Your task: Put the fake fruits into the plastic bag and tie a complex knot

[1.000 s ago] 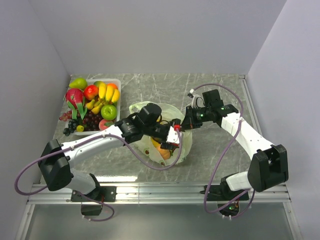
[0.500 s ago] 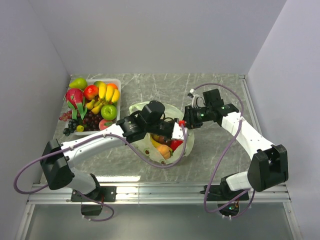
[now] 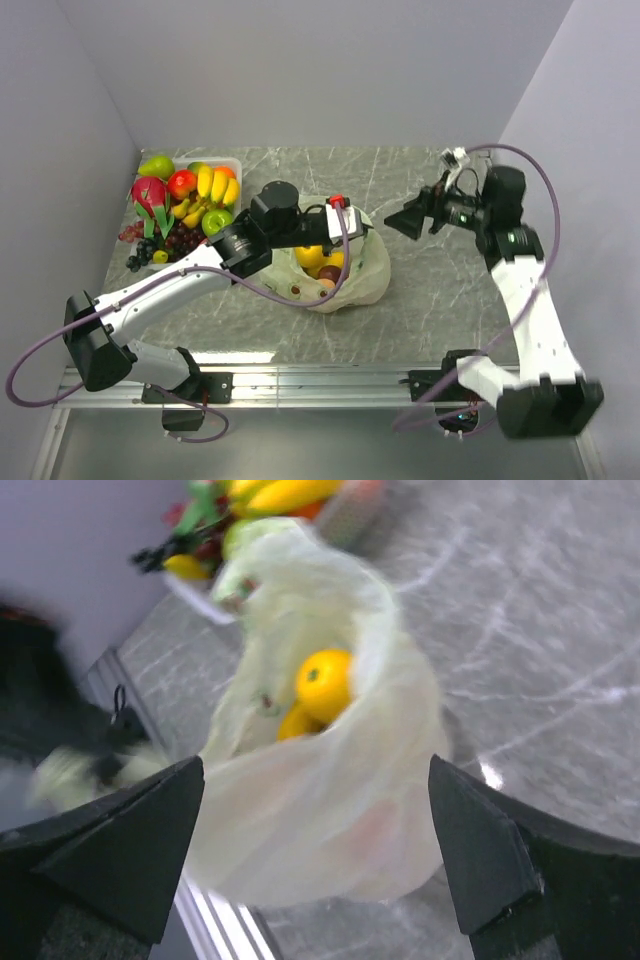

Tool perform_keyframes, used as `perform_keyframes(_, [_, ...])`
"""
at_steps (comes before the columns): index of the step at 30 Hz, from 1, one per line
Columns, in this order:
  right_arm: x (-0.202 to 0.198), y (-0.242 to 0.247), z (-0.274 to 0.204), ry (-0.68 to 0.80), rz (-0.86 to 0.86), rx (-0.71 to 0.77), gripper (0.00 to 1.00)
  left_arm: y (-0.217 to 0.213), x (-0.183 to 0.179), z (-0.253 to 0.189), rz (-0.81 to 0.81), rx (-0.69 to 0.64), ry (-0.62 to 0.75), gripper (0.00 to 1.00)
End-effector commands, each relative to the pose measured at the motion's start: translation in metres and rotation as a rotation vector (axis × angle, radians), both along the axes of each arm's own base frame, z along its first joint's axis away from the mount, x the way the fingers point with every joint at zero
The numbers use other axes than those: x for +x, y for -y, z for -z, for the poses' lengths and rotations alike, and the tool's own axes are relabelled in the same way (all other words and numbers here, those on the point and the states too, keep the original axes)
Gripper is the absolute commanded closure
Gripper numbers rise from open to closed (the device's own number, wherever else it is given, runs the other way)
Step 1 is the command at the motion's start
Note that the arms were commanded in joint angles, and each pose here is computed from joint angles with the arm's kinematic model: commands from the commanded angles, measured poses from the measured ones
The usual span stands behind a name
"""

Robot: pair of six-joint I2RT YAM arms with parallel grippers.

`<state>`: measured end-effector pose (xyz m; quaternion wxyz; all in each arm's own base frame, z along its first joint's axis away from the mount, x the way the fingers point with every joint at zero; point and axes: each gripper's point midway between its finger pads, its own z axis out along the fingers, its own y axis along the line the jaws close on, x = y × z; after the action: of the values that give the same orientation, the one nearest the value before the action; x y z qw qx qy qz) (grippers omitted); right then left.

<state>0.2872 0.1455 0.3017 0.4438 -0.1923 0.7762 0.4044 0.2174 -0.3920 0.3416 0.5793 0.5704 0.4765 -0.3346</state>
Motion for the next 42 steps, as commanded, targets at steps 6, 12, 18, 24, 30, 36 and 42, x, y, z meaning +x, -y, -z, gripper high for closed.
perform_keyframes(6, [-0.058,-0.035,-0.044,0.404,-0.18,0.099,0.0,-0.001,0.009,-0.053,-0.012,-0.158,0.074,1.0])
perform_keyframes(12, [-0.071,-0.055,-0.05,0.477,-0.233,0.11,0.0,0.006,0.013,-0.057,0.012,-0.162,0.083,1.0])
perform_keyframes(18, [-0.056,-0.072,-0.032,0.535,-0.211,0.067,0.0,0.013,0.014,-0.062,0.038,-0.18,0.056,1.0])
perform_keyframes(24, [-0.055,-0.089,-0.012,0.492,-0.214,0.091,0.21,0.019,0.033,-0.067,-0.028,-0.199,0.011,1.0])
perform_keyframes(30, [-0.043,-0.084,0.02,0.411,-0.137,0.092,0.88,0.014,0.044,-0.076,-0.096,-0.239,-0.007,1.0])
perform_keyframes(36, [-0.052,-0.07,0.03,0.365,-0.146,0.058,1.0,-0.021,0.069,-0.071,-0.268,-0.198,-0.054,0.6])
perform_keyframes(42, [-0.062,-0.038,0.043,0.282,-0.19,-0.001,1.0,-0.101,0.099,-0.049,-0.523,-0.181,-0.351,0.3])
